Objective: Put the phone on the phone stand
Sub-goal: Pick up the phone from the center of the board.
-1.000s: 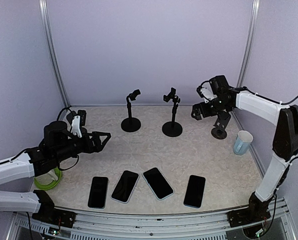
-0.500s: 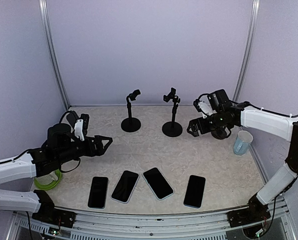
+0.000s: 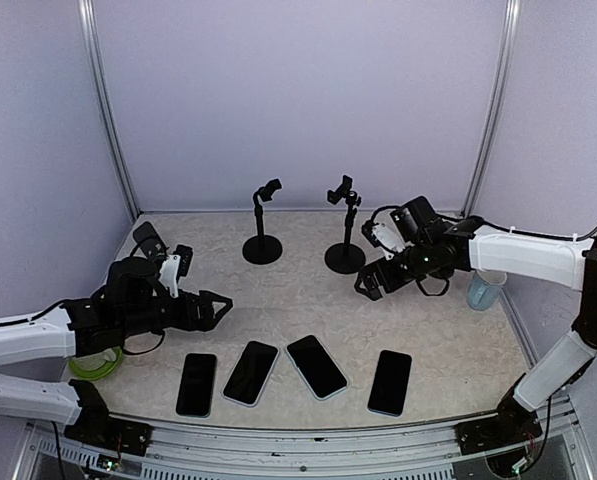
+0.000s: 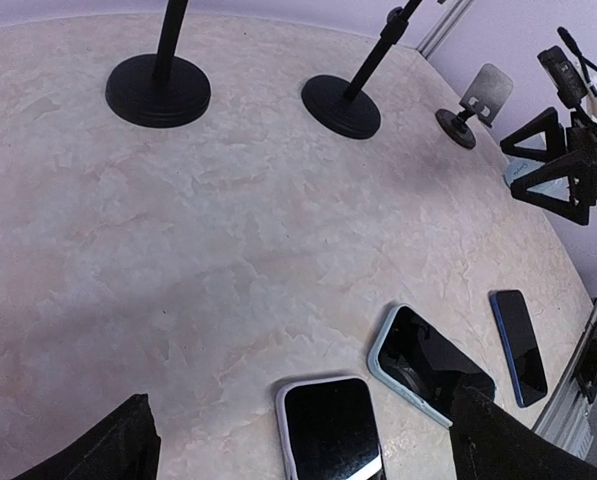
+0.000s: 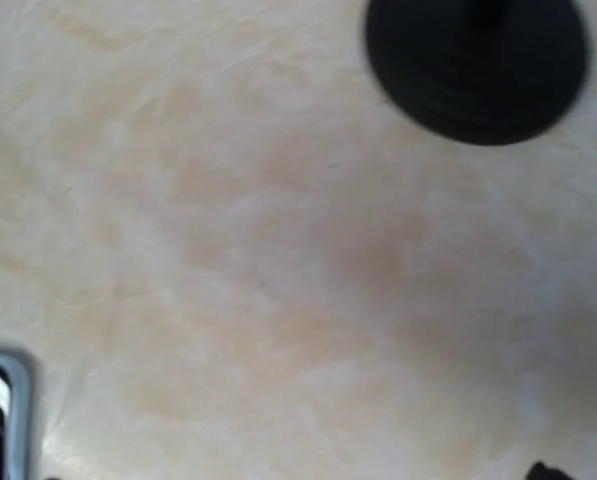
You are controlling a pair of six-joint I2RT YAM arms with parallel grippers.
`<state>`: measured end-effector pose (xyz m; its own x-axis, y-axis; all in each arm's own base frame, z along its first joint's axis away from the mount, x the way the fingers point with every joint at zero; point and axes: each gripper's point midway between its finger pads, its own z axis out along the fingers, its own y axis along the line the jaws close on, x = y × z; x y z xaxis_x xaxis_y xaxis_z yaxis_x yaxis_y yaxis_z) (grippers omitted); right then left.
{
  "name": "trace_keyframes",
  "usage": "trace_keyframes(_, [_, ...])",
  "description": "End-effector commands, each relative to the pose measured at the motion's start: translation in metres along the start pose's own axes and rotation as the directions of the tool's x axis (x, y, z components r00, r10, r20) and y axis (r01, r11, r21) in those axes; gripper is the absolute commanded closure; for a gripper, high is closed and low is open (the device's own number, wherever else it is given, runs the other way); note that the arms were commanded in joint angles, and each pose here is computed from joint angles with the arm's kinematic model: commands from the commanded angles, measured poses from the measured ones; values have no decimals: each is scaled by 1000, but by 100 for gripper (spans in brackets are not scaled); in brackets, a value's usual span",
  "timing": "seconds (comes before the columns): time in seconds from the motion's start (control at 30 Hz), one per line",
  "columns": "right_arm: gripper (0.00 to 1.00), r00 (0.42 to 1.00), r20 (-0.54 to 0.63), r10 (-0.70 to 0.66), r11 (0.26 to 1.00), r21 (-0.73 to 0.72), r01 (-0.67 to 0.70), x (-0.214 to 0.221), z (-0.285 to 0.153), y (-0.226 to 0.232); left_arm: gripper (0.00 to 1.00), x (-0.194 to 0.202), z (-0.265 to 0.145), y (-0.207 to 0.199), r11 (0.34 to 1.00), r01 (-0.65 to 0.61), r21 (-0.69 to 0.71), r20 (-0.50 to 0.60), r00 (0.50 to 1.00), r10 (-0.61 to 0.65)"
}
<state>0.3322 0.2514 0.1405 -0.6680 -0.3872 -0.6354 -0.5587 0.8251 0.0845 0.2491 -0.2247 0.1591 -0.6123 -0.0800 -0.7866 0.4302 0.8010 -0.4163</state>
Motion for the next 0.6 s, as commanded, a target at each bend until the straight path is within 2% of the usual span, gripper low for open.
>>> trace_keyframes(0.0, [0,999,-34,-26,1000,5,27,9,9,12,1,28,4,-6,1000,-22,8,-92,996,23])
trace_keyframes(0.2, [0,999,-44,-30,1000,7,30,13,13,14,1,65,11,-19,996,-91,-12,-208,974,86])
trace_keyframes(0.57, [0,997,-63,-33,999,10,34,18,21,13,1,103,23,-29,982,-152,-108,-314,943,112])
